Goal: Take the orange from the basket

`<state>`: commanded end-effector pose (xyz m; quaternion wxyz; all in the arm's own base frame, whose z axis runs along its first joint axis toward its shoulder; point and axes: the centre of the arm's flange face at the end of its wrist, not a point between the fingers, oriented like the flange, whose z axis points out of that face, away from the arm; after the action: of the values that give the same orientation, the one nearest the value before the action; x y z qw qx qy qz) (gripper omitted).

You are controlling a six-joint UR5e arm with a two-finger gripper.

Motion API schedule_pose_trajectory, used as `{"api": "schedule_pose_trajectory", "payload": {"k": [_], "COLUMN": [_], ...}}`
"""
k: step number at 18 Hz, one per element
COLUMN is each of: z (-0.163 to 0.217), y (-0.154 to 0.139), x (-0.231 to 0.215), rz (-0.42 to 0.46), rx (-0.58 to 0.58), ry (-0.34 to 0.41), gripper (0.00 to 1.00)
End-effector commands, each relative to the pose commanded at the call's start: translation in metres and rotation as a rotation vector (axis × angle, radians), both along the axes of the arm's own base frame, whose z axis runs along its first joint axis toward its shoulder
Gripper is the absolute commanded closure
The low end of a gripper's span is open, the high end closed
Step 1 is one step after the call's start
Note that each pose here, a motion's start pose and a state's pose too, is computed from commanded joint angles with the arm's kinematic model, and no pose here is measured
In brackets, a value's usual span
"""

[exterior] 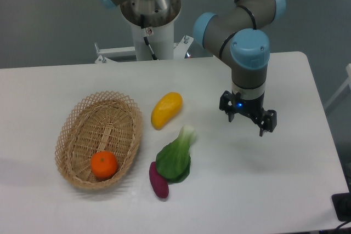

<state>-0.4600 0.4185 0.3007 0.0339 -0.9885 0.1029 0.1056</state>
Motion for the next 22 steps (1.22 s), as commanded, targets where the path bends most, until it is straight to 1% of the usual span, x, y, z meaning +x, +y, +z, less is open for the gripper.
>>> {"api": "schedule_pose_trajectory", "payload": {"k": [8, 11, 14, 16, 18, 19, 21, 22], "z": [-0.004, -0.010, -0.014, -0.011, -0.011, -0.006, -0.006, -0.009], "y": [0.002, 0.013, 0.030, 0.045, 0.058, 0.072, 0.089, 0.096], "x": [0.006, 0.020, 0.041, 0.055, 0.070, 0.082, 0.104, 0.113], "rz": [0.006, 0.025, 0.085, 0.077, 0.108, 0.136, 0.148, 0.139], "rx": [0.006, 0.023, 0.041, 0.049, 0.064, 0.081, 0.090, 0.088], "ry": [-0.017, -0.036, -0.056, -0.054, -0.059, -0.059, -0.068, -0.073], "gripper": [0.00, 0.00, 0.00, 0.00, 0.00, 0.00, 0.00, 0.00]}}
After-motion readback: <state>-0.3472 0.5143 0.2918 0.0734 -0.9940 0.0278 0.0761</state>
